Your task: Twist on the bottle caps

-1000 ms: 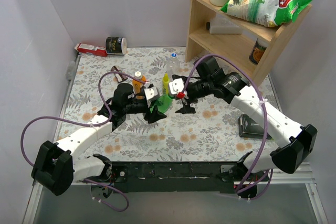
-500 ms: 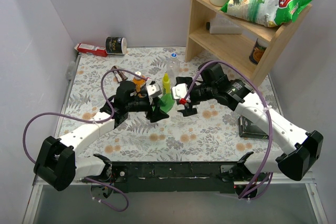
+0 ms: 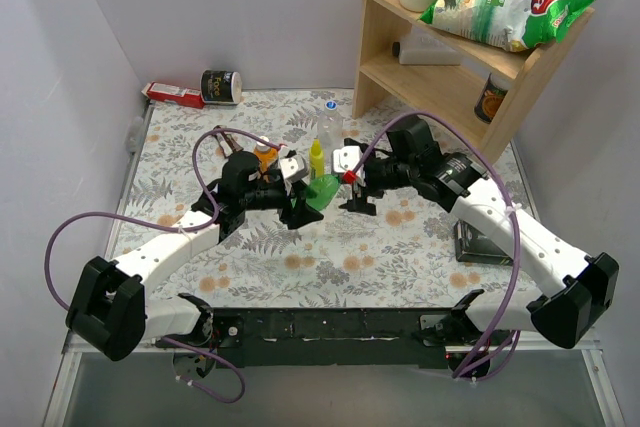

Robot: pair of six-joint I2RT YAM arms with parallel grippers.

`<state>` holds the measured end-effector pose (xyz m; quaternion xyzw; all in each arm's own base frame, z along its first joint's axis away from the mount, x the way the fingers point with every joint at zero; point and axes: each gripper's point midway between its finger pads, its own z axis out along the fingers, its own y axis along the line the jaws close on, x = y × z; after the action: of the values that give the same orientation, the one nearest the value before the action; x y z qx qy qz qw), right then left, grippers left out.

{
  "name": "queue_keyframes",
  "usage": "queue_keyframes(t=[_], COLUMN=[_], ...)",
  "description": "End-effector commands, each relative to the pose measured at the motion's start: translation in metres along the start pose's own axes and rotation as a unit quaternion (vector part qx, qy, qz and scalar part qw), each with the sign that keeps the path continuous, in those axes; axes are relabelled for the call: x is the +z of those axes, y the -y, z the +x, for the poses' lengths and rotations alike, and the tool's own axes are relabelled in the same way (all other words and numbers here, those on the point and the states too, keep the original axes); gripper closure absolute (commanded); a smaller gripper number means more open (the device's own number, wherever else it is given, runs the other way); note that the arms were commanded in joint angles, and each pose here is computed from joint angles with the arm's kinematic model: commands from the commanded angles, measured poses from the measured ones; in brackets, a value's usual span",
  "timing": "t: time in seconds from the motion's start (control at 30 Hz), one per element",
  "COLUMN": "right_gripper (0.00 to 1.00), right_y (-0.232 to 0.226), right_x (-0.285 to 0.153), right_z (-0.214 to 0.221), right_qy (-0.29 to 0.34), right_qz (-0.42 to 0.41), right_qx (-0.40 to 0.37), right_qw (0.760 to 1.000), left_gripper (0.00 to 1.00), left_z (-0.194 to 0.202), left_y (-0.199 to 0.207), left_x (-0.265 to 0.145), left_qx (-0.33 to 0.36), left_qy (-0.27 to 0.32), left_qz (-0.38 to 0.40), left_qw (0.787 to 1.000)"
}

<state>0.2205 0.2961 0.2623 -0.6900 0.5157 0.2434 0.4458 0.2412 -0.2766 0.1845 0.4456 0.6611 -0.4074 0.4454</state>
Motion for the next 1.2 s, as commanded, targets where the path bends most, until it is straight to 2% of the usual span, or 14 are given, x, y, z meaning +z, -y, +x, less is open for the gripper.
queue_keyframes(t=[0.0, 0.27, 0.37, 0.43, 0.53, 0.57, 0.67, 0.7, 0.8, 1.17], right_gripper=[0.08, 0.09, 0.08, 0.07, 0.07, 0.09, 0.14, 0.16, 0.2, 0.29], right_y=[-0.021, -0.005, 0.014, 0.03, 0.031, 0.03, 0.015, 0.013, 0.0, -0.01], right_x=[-0.003, -0.009, -0.016, -0.026, -0.04, -0.042, -0.046, -0.051, -0.045, -0.027], right_z=[-0.004, -0.004, -0.011, -0.026, -0.033, -0.031, -0.026, -0.028, -0.017, -0.017], right_qy=[0.009, 0.013, 0.027, 0.045, 0.051, 0.053, 0.054, 0.052, 0.042, 0.054], right_qz=[-0.06, -0.071, -0.054, -0.041, -0.023, -0.02, -0.011, -0.003, -0.01, -0.037], right_qx=[0.108, 0.196, 0.193, 0.124, 0.03, -0.024, -0.093, -0.145, -0.2, -0.23], right_qw=[0.992, 0.978, 0.979, 0.99, 0.998, 0.998, 0.994, 0.988, 0.979, 0.971], left_gripper=[1.0, 1.0, 1.0, 1.0, 1.0, 1.0, 1.0, 1.0, 1.0, 1.0], left_z=[-0.044, -0.051, -0.038, -0.018, -0.004, -0.002, 0.002, 0.005, 0.002, -0.008], left_y=[-0.038, -0.045, -0.035, -0.027, -0.015, -0.013, -0.005, -0.003, 0.001, 0.008], left_x=[-0.01, -0.019, -0.018, -0.02, -0.027, -0.029, -0.033, -0.034, -0.036, -0.032], left_qx=[0.051, 0.061, 0.088, 0.103, 0.115, 0.13, 0.149, 0.149, 0.174, 0.192], left_qy=[0.052, 0.065, 0.036, -0.003, -0.027, -0.03, -0.039, -0.044, -0.04, -0.04], left_qz=[-0.086, -0.104, -0.071, -0.044, -0.024, -0.021, -0.004, 0.0, 0.012, 0.029], left_qw=[0.994, 0.991, 0.993, 0.994, 0.993, 0.991, 0.988, 0.988, 0.984, 0.98])
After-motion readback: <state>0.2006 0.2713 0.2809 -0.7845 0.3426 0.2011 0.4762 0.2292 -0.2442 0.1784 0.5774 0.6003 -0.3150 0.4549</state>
